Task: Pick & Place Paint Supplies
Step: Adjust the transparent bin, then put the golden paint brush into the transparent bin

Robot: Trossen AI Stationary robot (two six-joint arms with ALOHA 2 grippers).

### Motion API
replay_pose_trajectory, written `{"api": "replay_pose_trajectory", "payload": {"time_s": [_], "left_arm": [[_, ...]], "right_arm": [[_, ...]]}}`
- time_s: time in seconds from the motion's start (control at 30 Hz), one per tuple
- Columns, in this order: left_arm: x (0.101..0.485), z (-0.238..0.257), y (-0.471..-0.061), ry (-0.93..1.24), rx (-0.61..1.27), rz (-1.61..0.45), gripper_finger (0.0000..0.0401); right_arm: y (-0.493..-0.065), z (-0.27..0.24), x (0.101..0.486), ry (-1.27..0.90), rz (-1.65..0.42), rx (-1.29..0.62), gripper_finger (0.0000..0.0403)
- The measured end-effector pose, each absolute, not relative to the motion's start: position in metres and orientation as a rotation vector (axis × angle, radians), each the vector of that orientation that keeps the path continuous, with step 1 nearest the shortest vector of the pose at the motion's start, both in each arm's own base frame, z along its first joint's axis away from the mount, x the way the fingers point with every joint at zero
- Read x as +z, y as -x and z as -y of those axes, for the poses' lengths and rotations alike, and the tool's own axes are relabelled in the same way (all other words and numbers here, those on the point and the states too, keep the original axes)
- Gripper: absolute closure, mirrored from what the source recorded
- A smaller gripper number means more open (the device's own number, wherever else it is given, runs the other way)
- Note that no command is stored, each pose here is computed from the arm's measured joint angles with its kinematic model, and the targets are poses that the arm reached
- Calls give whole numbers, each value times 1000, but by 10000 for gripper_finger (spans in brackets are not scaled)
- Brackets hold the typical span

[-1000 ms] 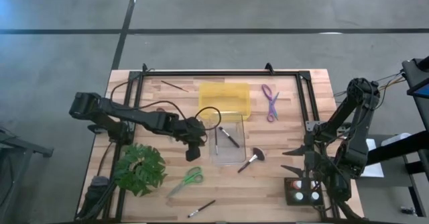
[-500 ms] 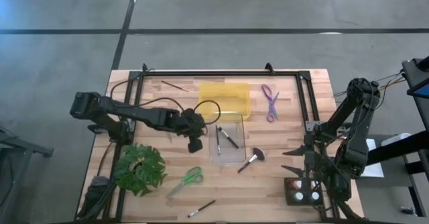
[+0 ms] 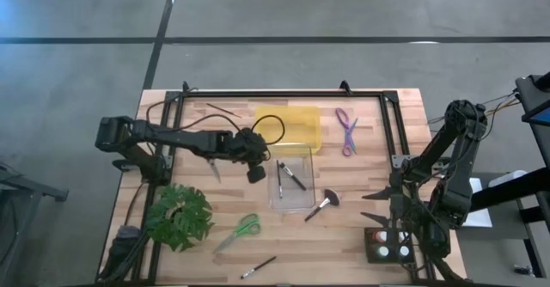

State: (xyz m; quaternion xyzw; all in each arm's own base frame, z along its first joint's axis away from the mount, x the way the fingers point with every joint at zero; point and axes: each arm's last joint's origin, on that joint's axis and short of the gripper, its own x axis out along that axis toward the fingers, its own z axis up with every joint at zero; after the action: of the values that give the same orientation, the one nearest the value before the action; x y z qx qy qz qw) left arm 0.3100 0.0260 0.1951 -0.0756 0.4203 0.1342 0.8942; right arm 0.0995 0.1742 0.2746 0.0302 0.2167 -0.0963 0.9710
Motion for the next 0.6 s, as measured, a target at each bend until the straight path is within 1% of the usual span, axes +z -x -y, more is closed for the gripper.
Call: {"api": "replay_pose_trajectory", "payload": {"time_s": [0.2, 0.4, 0.5, 0.6], "left_arm": [[198, -28, -314, 139, 269, -825, 346], [198, -29, -313, 128, 272, -829, 346], [196, -30, -308, 91, 327, -891, 346], [199, -34, -301, 25, 440, -937, 346]], "right_arm": [[-100, -174, 275, -61, -438, -194, 194], [-100, -175, 275, -66, -437, -193, 194], [-100, -175, 275, -67, -438, -192, 194], [-100, -175, 275, -65, -439, -190, 194]]}}
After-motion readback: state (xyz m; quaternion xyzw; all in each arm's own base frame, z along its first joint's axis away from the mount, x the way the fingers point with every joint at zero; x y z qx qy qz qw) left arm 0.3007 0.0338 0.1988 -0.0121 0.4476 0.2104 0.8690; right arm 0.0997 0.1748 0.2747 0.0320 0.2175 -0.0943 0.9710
